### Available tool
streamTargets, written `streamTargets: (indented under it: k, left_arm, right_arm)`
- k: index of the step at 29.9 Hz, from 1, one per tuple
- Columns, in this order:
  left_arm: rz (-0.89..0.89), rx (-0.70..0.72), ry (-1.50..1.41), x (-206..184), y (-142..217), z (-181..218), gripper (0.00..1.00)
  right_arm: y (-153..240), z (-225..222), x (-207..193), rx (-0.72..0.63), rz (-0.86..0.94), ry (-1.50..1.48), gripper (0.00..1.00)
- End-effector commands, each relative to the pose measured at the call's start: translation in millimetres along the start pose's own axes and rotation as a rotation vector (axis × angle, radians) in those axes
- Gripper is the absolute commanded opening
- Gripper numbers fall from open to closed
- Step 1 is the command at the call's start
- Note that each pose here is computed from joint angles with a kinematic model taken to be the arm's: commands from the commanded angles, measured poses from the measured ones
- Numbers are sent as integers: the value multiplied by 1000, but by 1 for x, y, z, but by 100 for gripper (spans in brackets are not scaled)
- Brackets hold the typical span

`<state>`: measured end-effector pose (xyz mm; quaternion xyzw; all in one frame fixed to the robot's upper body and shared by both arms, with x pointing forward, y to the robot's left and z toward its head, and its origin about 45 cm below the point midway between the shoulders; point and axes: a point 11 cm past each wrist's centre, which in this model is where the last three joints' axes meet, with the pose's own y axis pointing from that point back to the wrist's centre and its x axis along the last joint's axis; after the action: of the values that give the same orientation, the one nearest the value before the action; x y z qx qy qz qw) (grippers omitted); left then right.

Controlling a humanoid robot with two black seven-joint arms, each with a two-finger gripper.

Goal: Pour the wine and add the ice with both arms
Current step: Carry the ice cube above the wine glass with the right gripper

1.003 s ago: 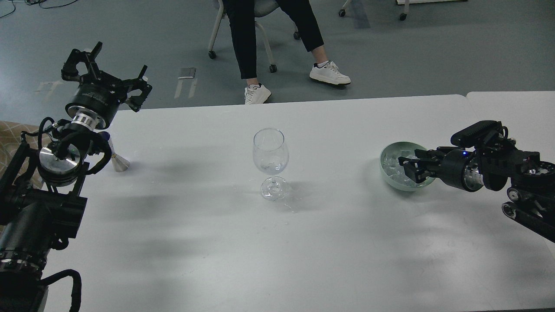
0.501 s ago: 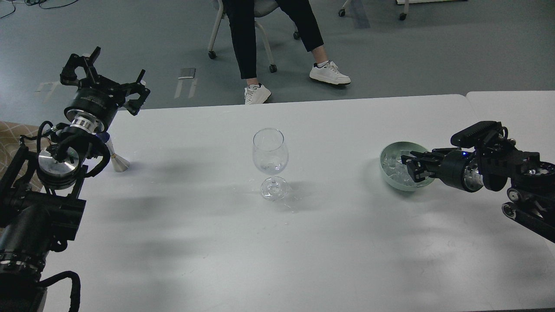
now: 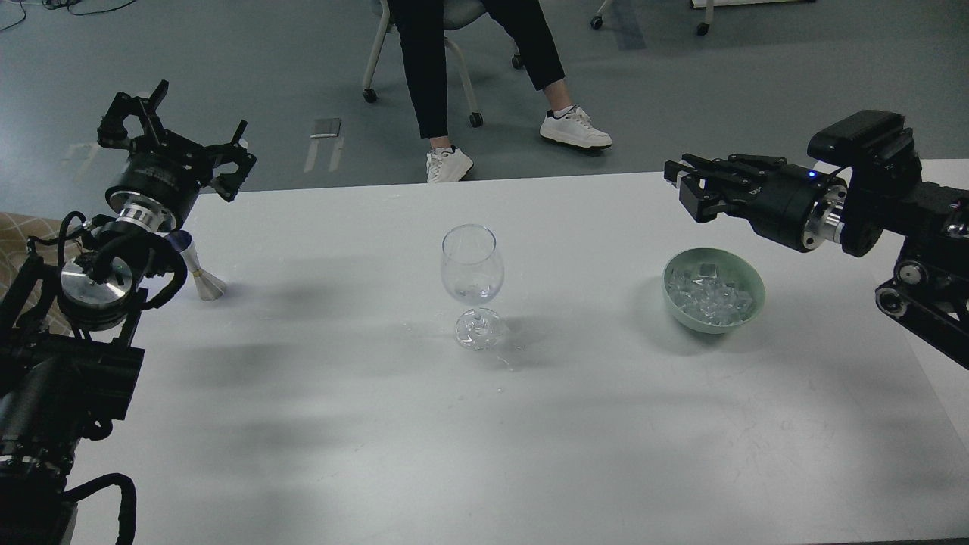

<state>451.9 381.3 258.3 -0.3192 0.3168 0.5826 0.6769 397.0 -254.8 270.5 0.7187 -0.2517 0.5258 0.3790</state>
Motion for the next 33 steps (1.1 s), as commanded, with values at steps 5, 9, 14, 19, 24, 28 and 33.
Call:
streamTargets:
  k: [5,9,14,19,24,28,33]
  left_arm:
    - [-1,-15,5,0,1,5,98]
    - [0,-19,3,0,1,8,98]
    - [0,-27,7,0,1,11,98]
    - [0,-29,8,0,1,11,98]
    - [1,-33,11,1,2,12,98]
    - [3,-32,11,2,2,12,98]
    - [7,-31,13,4,4,11,98]
  right_arm:
    - [-31,-81,11,210,81,-58,0]
    - [-48,-112,5,279,90,-72,0]
    - [-67,-139,0,321,99,-67,0]
    - [-85,-159,-6,354,82,-79,0]
    - [-92,-162,-19,351,43,-75,0]
    - [-95,-159,-22,340,36,-80,0]
    - [-96,-159,-23,340,34,-83,0]
